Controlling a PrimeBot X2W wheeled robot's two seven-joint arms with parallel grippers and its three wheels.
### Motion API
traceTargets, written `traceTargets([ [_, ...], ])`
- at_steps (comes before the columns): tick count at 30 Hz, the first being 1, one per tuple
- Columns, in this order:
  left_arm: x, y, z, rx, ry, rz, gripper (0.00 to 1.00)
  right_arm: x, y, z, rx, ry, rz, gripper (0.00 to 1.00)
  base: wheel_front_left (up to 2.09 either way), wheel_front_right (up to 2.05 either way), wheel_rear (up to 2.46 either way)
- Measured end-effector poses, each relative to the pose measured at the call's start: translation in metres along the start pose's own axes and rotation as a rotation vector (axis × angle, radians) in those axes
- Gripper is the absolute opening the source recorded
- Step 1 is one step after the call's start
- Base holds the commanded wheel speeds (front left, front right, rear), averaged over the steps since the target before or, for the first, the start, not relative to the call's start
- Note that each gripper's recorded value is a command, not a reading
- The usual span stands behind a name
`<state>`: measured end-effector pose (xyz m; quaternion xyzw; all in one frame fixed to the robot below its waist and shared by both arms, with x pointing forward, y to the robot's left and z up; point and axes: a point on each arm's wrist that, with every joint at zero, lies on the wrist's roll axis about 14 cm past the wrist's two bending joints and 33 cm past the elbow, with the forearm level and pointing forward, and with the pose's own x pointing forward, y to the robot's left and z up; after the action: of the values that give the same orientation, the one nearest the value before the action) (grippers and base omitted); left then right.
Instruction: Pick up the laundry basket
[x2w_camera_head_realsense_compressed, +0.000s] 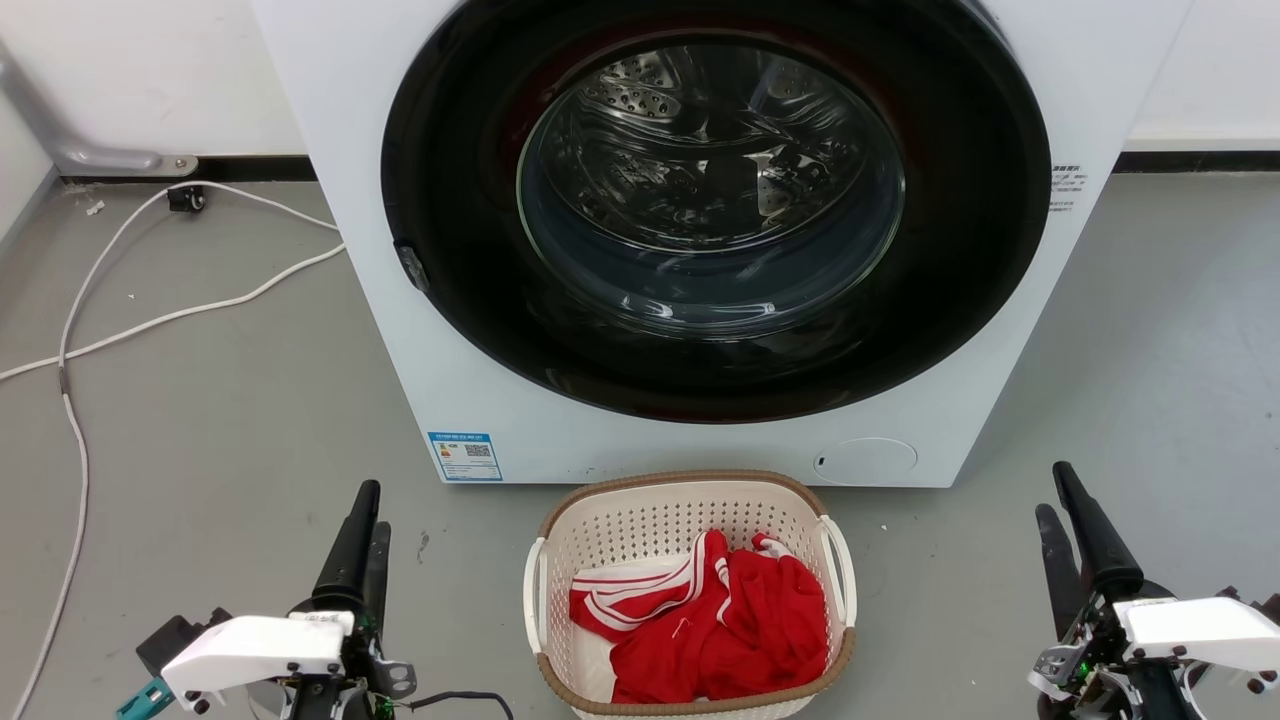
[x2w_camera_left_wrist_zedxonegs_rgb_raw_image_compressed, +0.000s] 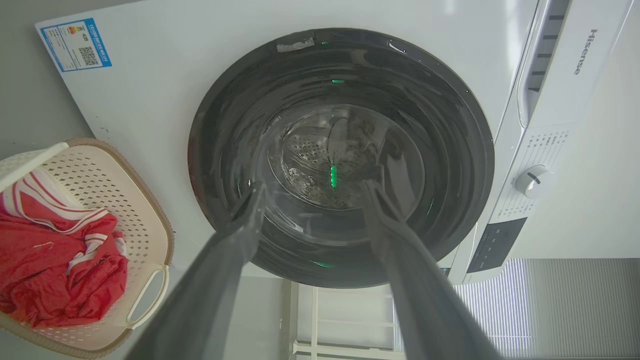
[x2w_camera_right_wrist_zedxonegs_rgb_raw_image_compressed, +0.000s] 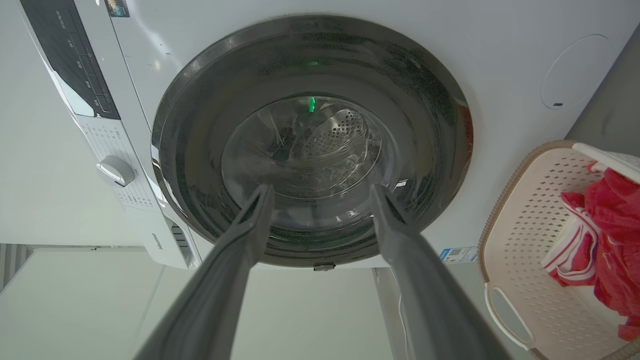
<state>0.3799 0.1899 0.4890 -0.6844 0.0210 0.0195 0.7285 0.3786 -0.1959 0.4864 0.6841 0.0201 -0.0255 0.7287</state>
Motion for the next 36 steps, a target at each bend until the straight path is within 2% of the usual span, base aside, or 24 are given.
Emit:
traceTargets([
  [19,0.002,-0.027,-0.014,0.471,0.012,-0.085,1.0,-0.003,0.015,0.001,-0.539,-0.023,0.041,1.0,0.0,0.0,0.0],
  [36,0.0,-0.035,-0.022,0.771,0.0,-0.123,1.0,-0.005,0.027,-0.009,-0.855,-0.012,0.093,1.0,0.0,0.0,0.0],
])
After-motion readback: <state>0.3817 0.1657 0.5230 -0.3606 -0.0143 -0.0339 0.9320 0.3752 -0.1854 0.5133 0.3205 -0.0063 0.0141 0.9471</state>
